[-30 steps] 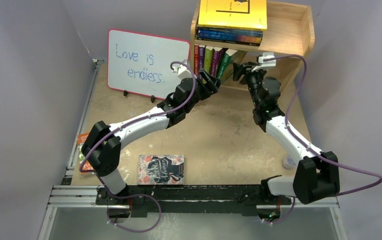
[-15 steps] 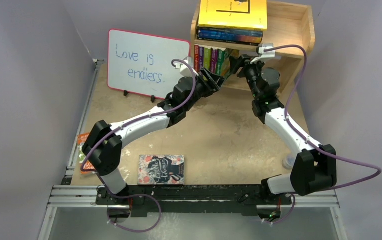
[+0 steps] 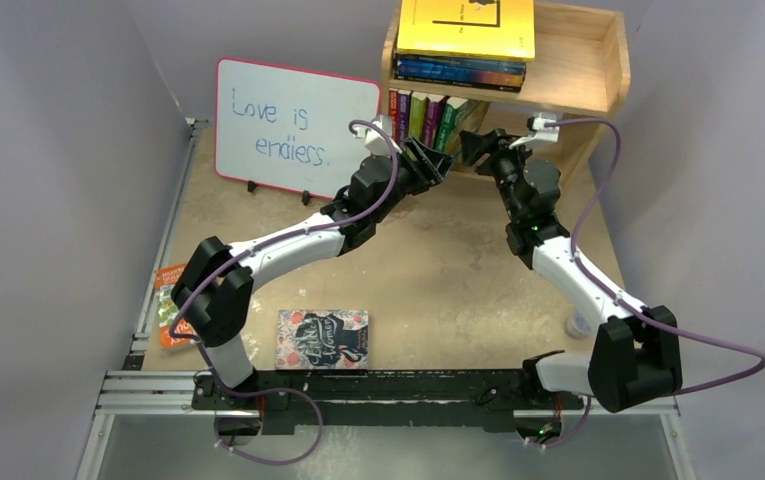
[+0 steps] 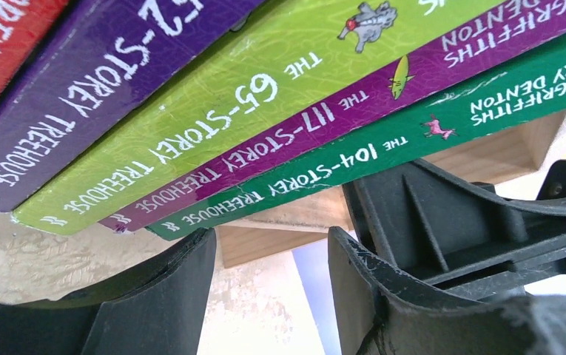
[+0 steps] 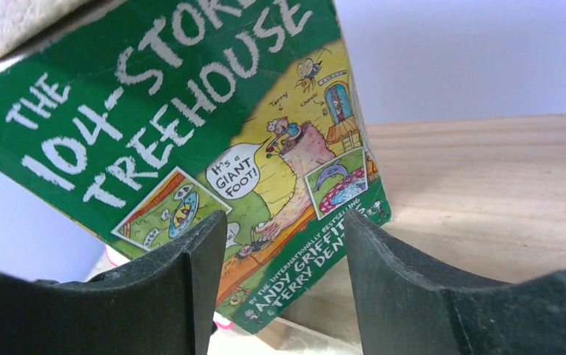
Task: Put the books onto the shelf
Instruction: Adjust the book on the shelf.
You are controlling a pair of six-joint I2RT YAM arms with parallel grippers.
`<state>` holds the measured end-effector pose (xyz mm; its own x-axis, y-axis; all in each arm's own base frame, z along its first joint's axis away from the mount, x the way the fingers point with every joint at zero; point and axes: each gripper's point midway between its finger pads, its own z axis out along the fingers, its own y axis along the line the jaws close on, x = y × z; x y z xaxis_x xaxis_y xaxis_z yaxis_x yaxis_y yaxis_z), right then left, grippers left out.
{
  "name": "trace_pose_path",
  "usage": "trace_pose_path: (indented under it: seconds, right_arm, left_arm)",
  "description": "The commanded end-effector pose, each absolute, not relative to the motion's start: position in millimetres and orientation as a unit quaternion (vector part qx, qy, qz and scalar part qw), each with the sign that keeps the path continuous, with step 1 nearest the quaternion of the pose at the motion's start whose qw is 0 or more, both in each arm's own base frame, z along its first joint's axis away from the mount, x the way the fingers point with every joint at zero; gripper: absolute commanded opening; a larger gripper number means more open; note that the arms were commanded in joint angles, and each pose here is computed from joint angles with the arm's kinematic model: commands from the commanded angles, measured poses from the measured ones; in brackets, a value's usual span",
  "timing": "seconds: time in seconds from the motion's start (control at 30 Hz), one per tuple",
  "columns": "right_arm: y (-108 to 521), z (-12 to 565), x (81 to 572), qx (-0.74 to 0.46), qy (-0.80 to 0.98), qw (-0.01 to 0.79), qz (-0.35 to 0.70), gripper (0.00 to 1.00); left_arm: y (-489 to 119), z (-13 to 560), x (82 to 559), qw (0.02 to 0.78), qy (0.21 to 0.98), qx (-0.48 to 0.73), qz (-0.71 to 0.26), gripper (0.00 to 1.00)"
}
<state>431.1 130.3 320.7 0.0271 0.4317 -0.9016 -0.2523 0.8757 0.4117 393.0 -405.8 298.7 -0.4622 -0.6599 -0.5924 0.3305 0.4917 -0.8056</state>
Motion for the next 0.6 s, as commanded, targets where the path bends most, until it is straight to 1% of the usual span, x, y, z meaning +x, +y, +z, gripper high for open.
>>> trace_pose_path:
  seconds: [0.0,0.4,0.57]
  right_arm:
    - [119,353,426,0.146,0.599,0.735,0.280,0.60]
    - [133,341,452,0.255,0.579,0.671,0.387,0.53]
    - [142,346,461,0.263,0.570,0.657,0.417,0.51]
  left_arm:
    - [-403,319,398,0.526,0.683,-0.114,-0.494,0.56]
    - [-393,317,404,0.528,0.689,-0.121,-0.483,0.56]
    - [-388,315,405,0.527,0.692,-0.122,-0.479,0.56]
